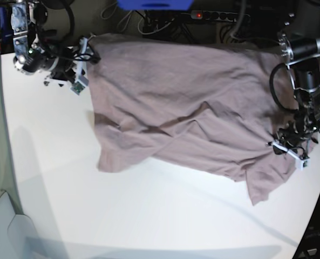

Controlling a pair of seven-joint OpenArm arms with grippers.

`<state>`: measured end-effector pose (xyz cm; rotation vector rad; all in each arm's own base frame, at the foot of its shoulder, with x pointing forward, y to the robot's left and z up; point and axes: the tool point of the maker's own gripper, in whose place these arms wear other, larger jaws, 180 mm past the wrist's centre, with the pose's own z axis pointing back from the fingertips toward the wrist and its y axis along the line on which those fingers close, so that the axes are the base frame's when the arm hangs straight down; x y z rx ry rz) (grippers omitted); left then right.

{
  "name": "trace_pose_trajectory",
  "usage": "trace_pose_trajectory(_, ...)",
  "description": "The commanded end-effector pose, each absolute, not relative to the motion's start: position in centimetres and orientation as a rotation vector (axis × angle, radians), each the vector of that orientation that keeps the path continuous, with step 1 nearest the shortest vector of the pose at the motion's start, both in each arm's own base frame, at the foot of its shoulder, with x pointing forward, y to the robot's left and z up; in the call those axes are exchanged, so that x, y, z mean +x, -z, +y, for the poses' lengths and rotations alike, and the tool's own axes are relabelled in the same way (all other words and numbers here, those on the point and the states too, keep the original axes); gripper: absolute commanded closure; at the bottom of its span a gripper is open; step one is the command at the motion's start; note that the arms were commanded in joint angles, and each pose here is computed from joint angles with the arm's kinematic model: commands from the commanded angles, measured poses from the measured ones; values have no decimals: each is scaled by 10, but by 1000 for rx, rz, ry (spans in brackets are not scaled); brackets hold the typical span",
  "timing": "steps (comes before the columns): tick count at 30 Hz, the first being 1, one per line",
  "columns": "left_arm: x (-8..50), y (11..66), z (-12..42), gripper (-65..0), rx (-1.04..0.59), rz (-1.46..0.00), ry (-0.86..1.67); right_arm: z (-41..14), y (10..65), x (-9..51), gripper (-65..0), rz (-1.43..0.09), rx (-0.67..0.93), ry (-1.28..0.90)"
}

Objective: Layout the t-shirt on the table in an organized manner, then fold the t-shirt properly
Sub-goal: 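Hold the shirt with both grippers and stretch it flat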

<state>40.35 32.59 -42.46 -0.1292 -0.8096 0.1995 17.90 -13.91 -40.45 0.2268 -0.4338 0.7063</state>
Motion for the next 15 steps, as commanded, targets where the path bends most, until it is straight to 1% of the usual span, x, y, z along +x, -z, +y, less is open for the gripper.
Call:
trace_pose_trajectory(1,416,408,333,-1,-121,-855,-206,-121,381,195,-361,-544,267,-741)
trace_pose_trajectory(5,411,412,334,-1,-120,-845,-208,-102,369,208,-360,-612,296,-729)
trace_pose_trajectory(10,407,412,335,-1,-110,-848,-196,-75,375,214,-360,-613,370,-726)
trace_pose_trajectory(15,405,409,335,-1,-102,-859,-185,-73,410,221,-360,-525,416,-670)
